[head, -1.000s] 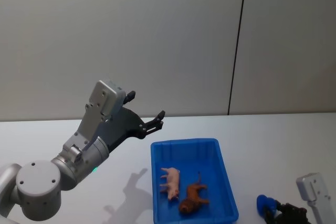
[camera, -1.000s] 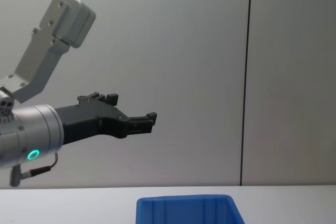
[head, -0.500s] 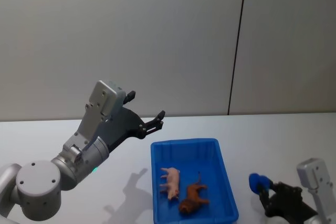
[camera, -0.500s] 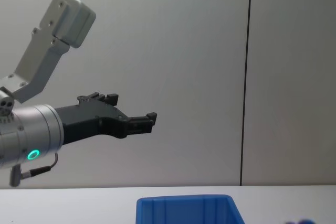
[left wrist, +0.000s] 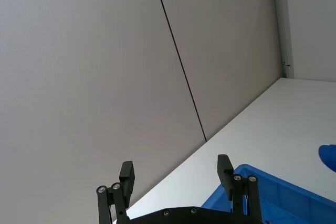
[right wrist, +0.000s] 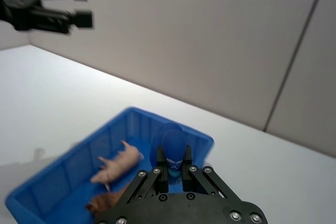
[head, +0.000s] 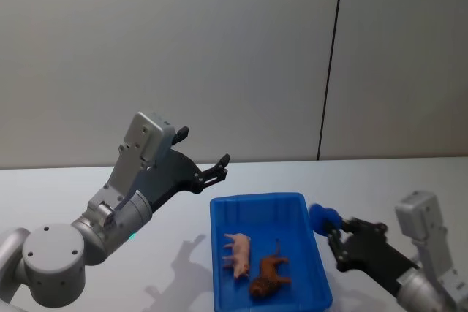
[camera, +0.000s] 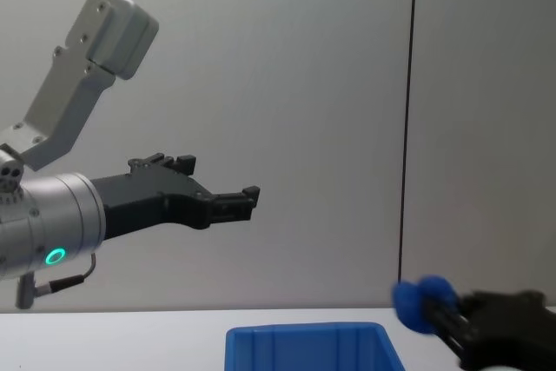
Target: Pick up the two dolls from the table and place them into the box.
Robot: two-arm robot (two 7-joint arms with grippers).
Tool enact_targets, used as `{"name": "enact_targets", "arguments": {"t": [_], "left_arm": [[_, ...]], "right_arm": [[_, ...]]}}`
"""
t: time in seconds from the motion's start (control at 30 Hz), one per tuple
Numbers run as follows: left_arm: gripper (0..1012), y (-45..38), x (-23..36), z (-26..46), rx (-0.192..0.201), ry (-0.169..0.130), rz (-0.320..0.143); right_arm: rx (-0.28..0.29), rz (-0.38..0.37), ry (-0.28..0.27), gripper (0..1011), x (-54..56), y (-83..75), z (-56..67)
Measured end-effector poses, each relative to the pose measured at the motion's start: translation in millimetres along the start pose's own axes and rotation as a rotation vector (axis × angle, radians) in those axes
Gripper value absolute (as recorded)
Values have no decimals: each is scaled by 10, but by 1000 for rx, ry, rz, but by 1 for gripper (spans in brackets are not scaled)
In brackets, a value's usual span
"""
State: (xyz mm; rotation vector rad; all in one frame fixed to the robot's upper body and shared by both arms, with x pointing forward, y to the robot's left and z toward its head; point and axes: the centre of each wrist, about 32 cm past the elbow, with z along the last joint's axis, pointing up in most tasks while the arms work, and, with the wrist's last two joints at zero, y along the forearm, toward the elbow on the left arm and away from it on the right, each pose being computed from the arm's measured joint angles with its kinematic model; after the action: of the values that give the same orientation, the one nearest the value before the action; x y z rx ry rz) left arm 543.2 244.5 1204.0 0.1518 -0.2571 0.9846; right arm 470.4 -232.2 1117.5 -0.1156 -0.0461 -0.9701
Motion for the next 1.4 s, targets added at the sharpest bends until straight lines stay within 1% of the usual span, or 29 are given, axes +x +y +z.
{"name": "enact_targets", "arguments": {"t": [0.07,0.13,0.17,0.23,0.27,0.33,0.4,0.5,0.57,0.63,0.67,0.7,0.73,0.83,0.9,0.93,1.0,1.1,1.4], "left_arm": [[1001,0,0,0,0,0,0],[1001,0,0,0,0,0,0],[1001,0,0,0,0,0,0],[1001,0,0,0,0,0,0],[1001,0,0,0,0,0,0],[1001,0,0,0,0,0,0],[1001,0,0,0,0,0,0],[1001,0,0,0,0,0,0],[1001,0,0,0,0,0,0],[1001,0,0,0,0,0,0],[1001,0,0,0,0,0,0],[1001,0,0,0,0,0,0],[1001,0,0,0,0,0,0],[1001,0,0,0,0,0,0],[1001,0,0,0,0,0,0],[1001,0,0,0,0,0,0],[1001,0,0,0,0,0,0],[1001,0,0,0,0,0,0],[1001,0,0,0,0,0,0]], "right_arm": [[24,28,-7,127,-22,71,51],[35,43,-10,161,-36,112,71],[43,57,-14,213,-47,150,88],[47,70,-16,248,-55,184,101],[50,81,-17,305,-66,224,112],[52,90,-18,351,-75,255,119],[48,99,-19,434,-82,293,123],[38,104,-16,507,-88,337,121],[28,103,-12,592,-87,354,111],[22,101,-10,652,-84,362,106],[20,99,-8,652,-84,364,103],[16,95,-6,708,-81,368,96],[14,92,-4,736,-80,368,93],[13,82,3,832,-71,364,87],[13,75,7,868,-66,357,82],[13,70,10,917,-63,346,74],[15,62,14,980,-57,334,71],[17,57,17,1004,-56,324,68],[22,42,24,1003,-47,298,62]]}}
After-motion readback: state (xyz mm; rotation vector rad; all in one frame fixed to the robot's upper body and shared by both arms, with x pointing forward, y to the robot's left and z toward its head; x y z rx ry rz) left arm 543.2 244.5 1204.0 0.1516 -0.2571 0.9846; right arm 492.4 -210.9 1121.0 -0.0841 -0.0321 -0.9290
